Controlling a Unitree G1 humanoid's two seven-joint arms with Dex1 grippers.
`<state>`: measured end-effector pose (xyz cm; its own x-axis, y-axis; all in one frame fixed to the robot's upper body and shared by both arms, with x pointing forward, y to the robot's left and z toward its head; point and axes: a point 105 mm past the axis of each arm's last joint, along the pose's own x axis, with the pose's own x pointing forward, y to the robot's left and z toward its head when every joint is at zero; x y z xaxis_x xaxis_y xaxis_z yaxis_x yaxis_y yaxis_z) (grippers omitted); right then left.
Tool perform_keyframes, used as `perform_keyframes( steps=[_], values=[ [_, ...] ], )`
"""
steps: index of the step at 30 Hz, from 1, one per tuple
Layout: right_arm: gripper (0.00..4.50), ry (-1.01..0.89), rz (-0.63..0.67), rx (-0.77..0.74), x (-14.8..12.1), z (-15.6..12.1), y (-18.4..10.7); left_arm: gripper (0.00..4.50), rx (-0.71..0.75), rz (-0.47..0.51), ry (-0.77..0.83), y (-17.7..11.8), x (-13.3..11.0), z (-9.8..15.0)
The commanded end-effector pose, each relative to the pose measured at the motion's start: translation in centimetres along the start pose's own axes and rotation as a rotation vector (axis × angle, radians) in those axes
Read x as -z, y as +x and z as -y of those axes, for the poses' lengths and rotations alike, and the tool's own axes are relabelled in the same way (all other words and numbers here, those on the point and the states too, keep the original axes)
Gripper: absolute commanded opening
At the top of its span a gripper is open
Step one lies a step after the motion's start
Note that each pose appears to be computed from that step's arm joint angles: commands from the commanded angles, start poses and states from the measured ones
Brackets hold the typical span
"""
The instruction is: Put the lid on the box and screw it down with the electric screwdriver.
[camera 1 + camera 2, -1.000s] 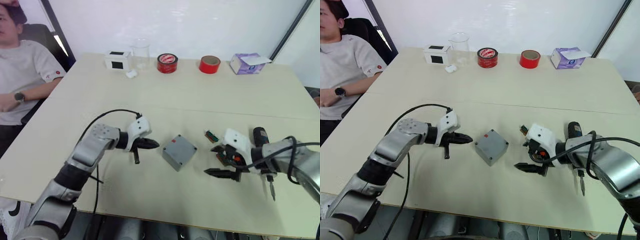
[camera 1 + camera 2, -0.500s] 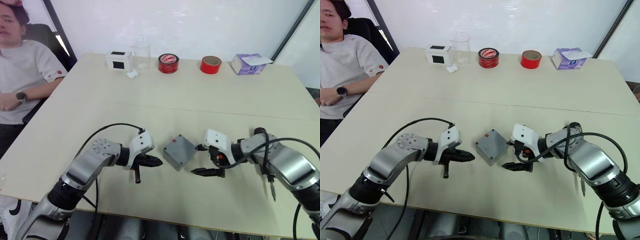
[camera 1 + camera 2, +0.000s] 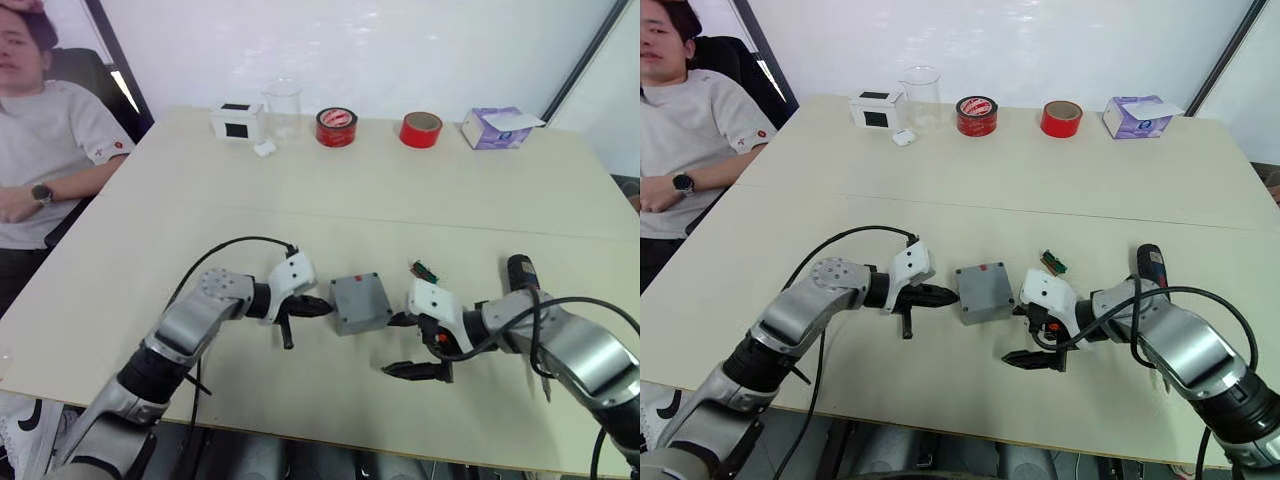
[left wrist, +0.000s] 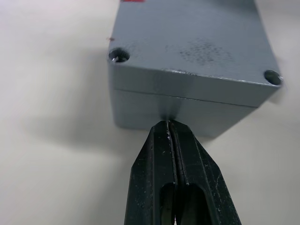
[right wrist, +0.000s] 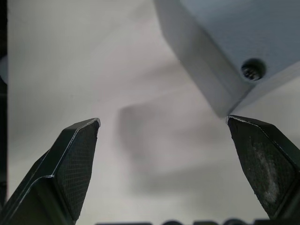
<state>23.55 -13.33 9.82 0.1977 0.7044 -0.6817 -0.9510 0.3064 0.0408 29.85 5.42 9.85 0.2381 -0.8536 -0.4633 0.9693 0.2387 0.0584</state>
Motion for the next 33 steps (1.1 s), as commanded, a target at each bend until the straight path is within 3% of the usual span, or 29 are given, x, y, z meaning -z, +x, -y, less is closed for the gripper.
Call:
perform_keyframes(
  steps=[1, 12, 19, 23, 33],
  values=[
    [4.46, -0.031, 0.044, -0.011, -1.2, -0.7, -0.2, 0.00, -0.008, 0.035, 0.047, -0.2, -1.2, -0.2],
    [4.46, -0.006, 0.008, -0.035, -0.2, -1.3, -0.9, 0.00, -0.036, 0.034, 0.052, 0.0, -1.0, -0.8],
    [4.46, -0.036, -0.021, 0.114, 0.3, 1.7, -2.9, 0.00, -0.016, 0.025, 0.054, -0.2, -0.9, -0.5],
    [4.46, -0.075, 0.027, 0.133, -1.0, 2.4, -1.6, 0.00, -0.019, 0.020, 0.065, -0.3, -1.0, -0.6],
    [4.46, -0.075, 0.082, 0.015, -2.2, -0.1, 0.8, 0.00, -0.023, 0.019, 0.081, -0.3, -1.1, -0.4]
  ],
)
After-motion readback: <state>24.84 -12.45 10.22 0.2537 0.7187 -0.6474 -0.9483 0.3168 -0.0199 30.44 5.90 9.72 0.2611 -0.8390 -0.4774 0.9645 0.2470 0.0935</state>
